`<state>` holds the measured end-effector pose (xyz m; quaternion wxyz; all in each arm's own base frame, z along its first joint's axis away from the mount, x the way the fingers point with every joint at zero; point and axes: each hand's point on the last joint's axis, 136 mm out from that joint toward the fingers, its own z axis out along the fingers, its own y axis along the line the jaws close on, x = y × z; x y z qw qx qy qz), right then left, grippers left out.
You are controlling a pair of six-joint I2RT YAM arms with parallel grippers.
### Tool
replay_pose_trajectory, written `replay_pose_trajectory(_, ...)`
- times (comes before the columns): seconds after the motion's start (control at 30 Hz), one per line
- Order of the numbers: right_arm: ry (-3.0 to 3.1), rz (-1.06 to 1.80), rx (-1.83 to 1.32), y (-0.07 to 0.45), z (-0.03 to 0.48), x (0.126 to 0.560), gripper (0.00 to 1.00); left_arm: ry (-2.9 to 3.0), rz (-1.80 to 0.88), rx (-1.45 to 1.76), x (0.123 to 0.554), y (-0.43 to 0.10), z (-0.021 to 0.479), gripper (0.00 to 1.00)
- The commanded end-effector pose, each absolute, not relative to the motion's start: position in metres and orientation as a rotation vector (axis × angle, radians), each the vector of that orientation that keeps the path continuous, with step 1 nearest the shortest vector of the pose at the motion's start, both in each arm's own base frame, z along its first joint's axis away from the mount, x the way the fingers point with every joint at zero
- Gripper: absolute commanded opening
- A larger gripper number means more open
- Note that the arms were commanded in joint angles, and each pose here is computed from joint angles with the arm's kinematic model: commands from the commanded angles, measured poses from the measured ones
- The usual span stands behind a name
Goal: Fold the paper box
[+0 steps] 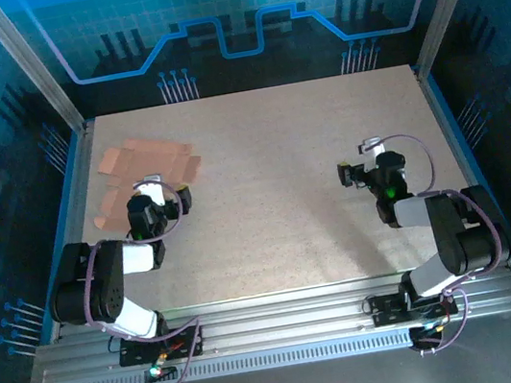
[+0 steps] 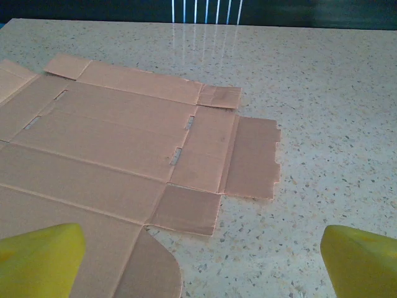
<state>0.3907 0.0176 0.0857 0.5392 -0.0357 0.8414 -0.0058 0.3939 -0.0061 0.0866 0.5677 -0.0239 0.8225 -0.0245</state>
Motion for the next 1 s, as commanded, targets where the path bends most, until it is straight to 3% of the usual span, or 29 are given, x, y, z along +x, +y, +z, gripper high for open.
replay_pose_trajectory(0.0,1.967,-0.019,-0.105,0.022,0.094,0.397,1.00,1.899,-0.063,-0.061,0.399,-0.006,0.096,0.99)
replay_pose_trajectory(0.67,1.967,-0.016,-0.106,0.022,0.094,0.397,1.00,1.894,-0.062,-0.062,0.398,-0.005,0.097,0.99)
replay_pose_trajectory(0.97,2.000,0.059,-0.106,0.031,0.137,0.383,1.00,1.865,0.019,-0.251,0.389,0.019,0.178,0.99)
